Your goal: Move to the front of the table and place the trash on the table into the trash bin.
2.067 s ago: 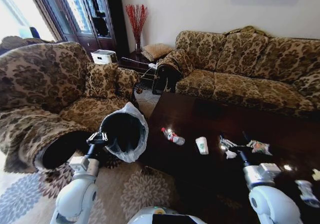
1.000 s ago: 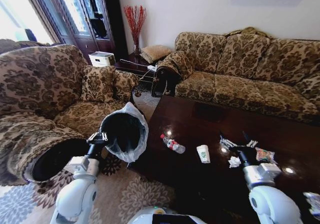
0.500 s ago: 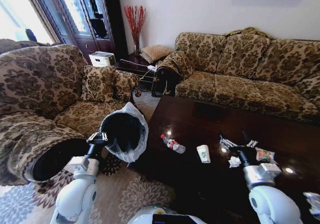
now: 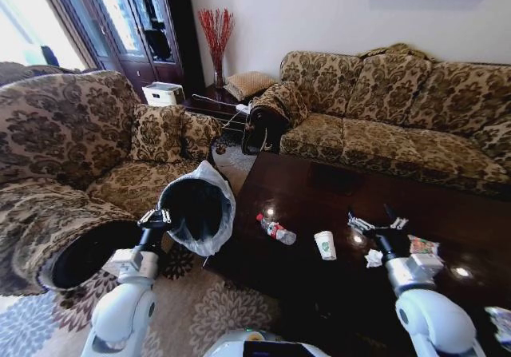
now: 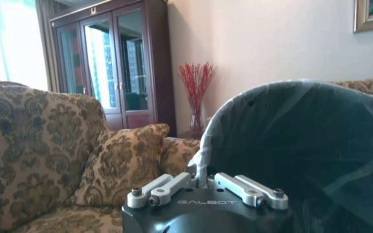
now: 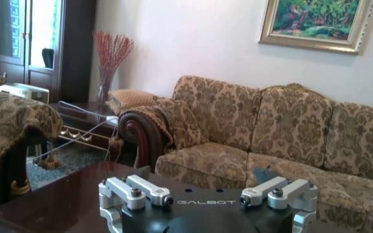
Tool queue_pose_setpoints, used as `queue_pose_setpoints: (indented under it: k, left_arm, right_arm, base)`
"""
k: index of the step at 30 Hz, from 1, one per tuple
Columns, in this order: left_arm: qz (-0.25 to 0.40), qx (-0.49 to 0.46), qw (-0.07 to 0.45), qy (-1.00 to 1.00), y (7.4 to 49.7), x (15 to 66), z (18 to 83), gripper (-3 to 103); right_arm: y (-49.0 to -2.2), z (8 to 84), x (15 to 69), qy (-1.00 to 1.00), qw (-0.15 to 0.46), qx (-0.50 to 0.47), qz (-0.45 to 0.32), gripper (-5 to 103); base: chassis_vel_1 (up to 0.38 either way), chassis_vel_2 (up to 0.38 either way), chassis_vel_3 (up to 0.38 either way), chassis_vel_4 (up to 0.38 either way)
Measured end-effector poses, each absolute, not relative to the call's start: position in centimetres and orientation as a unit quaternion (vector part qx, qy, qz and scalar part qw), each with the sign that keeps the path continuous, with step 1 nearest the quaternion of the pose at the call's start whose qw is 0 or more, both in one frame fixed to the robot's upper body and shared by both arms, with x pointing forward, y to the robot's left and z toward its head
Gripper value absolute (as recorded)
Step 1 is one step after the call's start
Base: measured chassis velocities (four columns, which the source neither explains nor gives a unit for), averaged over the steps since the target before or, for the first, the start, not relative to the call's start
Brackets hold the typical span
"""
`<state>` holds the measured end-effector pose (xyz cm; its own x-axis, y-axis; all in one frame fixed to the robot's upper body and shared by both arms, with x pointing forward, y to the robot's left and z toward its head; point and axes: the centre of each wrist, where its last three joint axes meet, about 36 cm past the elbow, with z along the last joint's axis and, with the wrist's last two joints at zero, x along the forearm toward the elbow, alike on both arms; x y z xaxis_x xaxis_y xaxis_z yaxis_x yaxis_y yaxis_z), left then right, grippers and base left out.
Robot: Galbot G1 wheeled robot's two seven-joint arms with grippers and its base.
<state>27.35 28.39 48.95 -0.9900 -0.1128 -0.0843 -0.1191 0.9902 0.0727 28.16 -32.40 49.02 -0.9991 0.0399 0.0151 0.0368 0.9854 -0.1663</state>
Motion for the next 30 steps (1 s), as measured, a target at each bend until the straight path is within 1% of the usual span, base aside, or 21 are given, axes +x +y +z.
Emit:
queue_pose_setpoints:
  k: [3,7,10,14,17,19,20,24,25,28,30]
  left_arm:
    - [0.039,-0.057,0.041,0.997,28.4,27.4,49.0,1]
    - [0.039,-0.058,0.043,0.997,28.5,27.4,49.1,1]
    - [0.041,-0.057,0.046,0.996,28.6,27.5,49.2,1]
    - [0.041,-0.058,0.048,0.996,28.7,27.5,49.3,1]
    - [0.039,-0.059,0.05,0.996,28.8,27.6,49.4,1]
    - [0.038,-0.058,0.055,0.996,28.9,27.8,49.6,1]
    - [0.038,-0.058,0.055,0.996,28.9,27.8,49.6,1]
    - [0.041,-0.059,0.055,0.996,29.3,28.2,49.6,1]
    - [0.041,-0.059,0.055,0.996,29.3,28.2,49.6,1]
    - [0.04,-0.057,0.051,0.996,29.4,28.6,49.2,1]
    - [0.04,-0.056,0.049,0.996,29.5,28.7,49.1,1]
  right_arm:
    - [-32.3,49.0,28.2,-0.997,0.008,-0.015,0.078,100]
    - [-31.8,48.6,28.5,-0.998,0.016,0.015,0.054,100]
    - [-30.6,46.9,29.5,-0.997,0.046,0.054,0.025,100]
    - [-29.4,45.5,30.3,-0.995,0.066,0.08,0.011,100]
    - [-27.6,44.3,30.9,-0.991,0.083,0.108,0.003,100]
    - [-25.6,43.1,31.3,-0.985,0.101,0.137,-0.001,100]
    - [-25.6,43.1,31.3,-0.985,0.101,0.137,-0.001,100]
    - [-22.3,41.3,31.3,-0.973,0.145,0.18,-0.02,100]
    - [-22.3,41.3,31.3,-0.973,0.145,0.18,-0.02,100]
    - [-20.9,39.7,30.9,-0.961,0.187,0.204,-0.028,100]
    - [-20.8,39.3,31.0,-0.96,0.192,0.204,-0.027,100]
  base:
    - [0.0,0.0,0.0,0.0]
    - [0.0,0.0,0.0,0.0]
    - [0.0,0.0,0.0,0.0]
    - [0.0,0.0,0.0,0.0]
    - [0.0,0.0,0.0,0.0]
    - [0.0,0.0,0.0,0.0]
    - [0.0,0.0,0.0,0.0]
    - [0.0,0.0,0.0,0.0]
    - [0.0,0.0,0.0,0.0]
    - [0.0,0.0,0.0,0.0]
    - [0.0,0.0,0.0,0.0]
